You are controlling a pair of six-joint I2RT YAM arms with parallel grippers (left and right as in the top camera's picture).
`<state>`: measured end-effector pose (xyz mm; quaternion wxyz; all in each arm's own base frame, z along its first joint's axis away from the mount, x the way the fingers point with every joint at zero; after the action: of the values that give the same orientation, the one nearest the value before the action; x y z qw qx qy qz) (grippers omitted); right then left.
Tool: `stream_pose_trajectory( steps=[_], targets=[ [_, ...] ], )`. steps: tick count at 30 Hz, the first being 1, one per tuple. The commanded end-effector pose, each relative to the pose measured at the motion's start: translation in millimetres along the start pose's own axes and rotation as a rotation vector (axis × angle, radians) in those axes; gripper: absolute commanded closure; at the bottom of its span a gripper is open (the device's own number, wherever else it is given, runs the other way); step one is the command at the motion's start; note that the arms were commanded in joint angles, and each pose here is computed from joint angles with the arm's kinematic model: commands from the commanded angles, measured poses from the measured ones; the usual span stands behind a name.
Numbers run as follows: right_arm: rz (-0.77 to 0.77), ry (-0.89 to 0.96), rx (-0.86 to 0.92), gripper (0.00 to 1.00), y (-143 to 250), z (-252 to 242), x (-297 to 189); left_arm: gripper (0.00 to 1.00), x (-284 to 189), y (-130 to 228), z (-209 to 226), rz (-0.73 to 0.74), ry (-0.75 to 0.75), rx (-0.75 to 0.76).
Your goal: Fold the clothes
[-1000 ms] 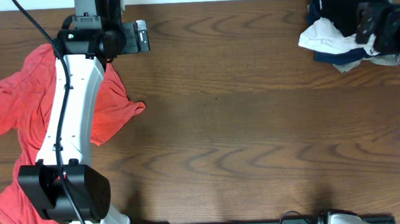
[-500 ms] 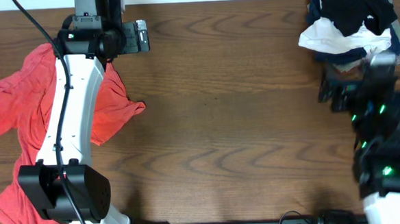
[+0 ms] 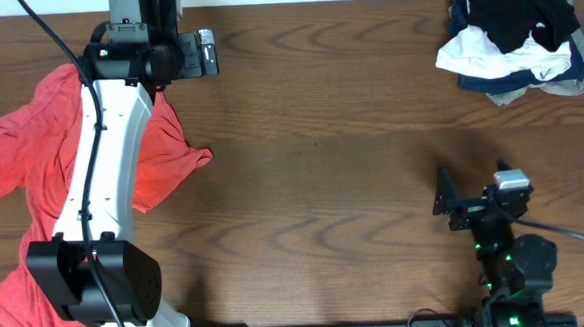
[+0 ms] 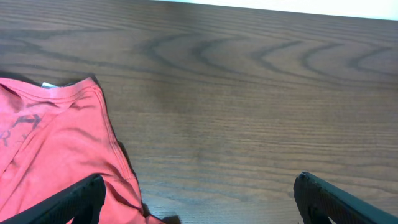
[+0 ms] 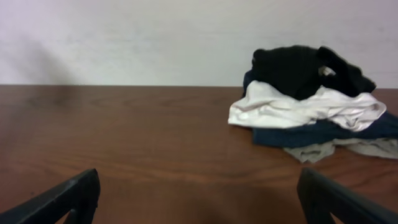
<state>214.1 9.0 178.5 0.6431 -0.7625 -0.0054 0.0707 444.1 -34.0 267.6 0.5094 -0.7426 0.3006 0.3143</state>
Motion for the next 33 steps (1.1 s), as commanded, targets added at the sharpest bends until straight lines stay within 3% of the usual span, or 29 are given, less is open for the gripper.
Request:
stream_pose_trajectory(
  steps=[1,12,19,33],
  targets=[
    [0.007,-0.018,0.016,0.01,14.6,7.1,-1.3,0.02,6.3,3.3,1.0,0.017,-0.007,-0.009],
    [0.068,-0.051,0.019,0.01,34.9,16.9,-9.1,0.02,6.3,3.4,1.0,0.017,-0.007,-0.009],
    [-0.048,-0.02,-0.011,0.01,14.6,12.9,-16.2,0.02,6.3,3.3,1.0,0.017,-0.007,-0.009],
    [-0.042,-0.022,-0.011,0.01,15.7,13.3,-16.0,0.02,6.3,3.4,1.0,0.017,-0.007,-0.009]
  ],
)
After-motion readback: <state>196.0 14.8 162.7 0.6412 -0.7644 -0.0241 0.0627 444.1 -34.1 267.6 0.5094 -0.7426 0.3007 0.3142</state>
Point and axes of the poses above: each gripper's point midway between its finger pads, its own x axis out along the fingers, its own z axis along the line the jaws close on, y = z × x, the point moved 5 cm from there along -x, back along the fingers, and after that the axes turned 13 degrees about -x, right-handed, at the moved point
